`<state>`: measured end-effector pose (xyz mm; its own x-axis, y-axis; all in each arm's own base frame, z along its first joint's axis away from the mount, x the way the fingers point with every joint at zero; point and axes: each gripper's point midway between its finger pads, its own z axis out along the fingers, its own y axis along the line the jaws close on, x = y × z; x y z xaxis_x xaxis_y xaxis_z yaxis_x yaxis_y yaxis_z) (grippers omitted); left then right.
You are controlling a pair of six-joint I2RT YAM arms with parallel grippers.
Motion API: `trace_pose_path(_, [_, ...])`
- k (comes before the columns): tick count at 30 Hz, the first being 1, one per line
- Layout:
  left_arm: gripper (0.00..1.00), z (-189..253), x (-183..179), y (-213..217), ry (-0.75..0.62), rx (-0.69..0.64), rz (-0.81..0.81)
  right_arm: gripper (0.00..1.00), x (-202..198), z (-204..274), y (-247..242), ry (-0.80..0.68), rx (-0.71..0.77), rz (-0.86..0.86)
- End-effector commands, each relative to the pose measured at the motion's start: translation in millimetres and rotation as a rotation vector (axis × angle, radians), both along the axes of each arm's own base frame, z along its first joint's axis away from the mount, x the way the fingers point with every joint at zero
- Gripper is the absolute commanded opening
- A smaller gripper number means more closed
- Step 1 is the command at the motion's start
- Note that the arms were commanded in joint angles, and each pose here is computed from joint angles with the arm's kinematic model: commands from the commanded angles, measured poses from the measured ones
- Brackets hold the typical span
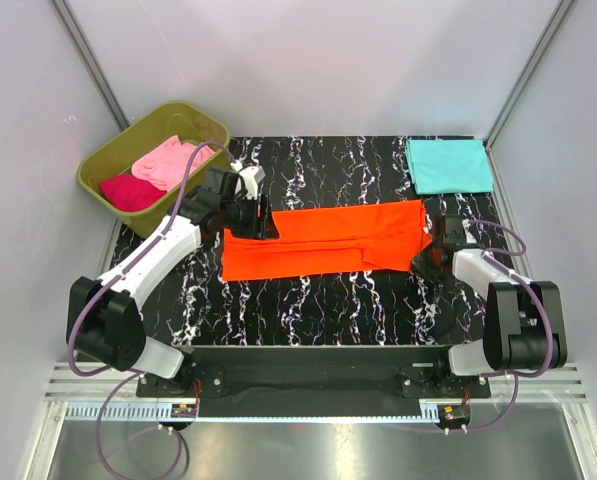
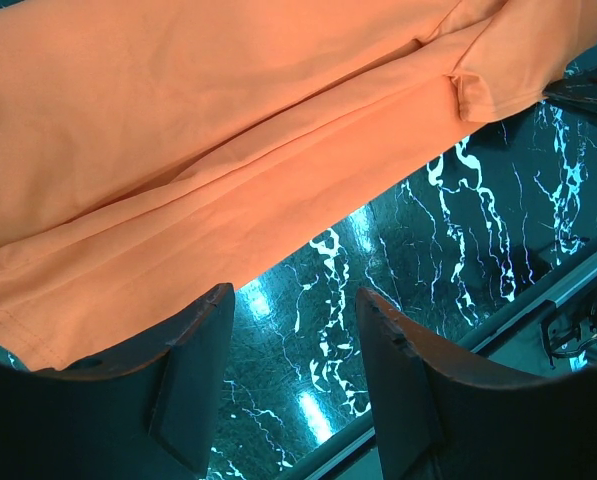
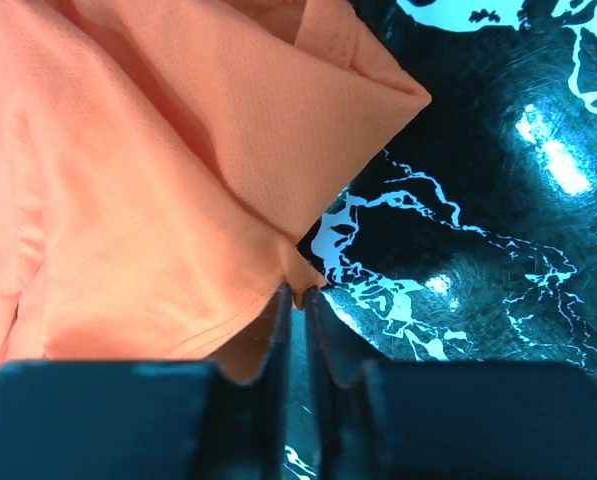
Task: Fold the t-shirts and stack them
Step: Fold the tshirt
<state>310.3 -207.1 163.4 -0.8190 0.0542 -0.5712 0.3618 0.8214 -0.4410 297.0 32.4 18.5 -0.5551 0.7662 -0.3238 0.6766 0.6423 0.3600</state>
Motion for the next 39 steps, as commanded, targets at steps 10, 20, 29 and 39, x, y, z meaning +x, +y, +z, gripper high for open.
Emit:
trace_pose_path(10, [0.55,2,13,-1,-0.02,-0.016,0.012,0.04,48,66,12,-0.185,0.05,0.055])
trace_pose_path(20, [0.55,-2,14,1,0.002,-0.018,0.02,0.01,98,88,30,-0.231,0.104,0.185])
trace_pose_path(29, [0.55,-9,15,1,0.02,-0.009,0.023,0.01,134,88,35,-0.241,0.11,0.229])
trace_pose_path(39, [0.57,-24,18,15,0.021,0.07,0.074,0.05,163,81,42,-0.242,0.14,0.26])
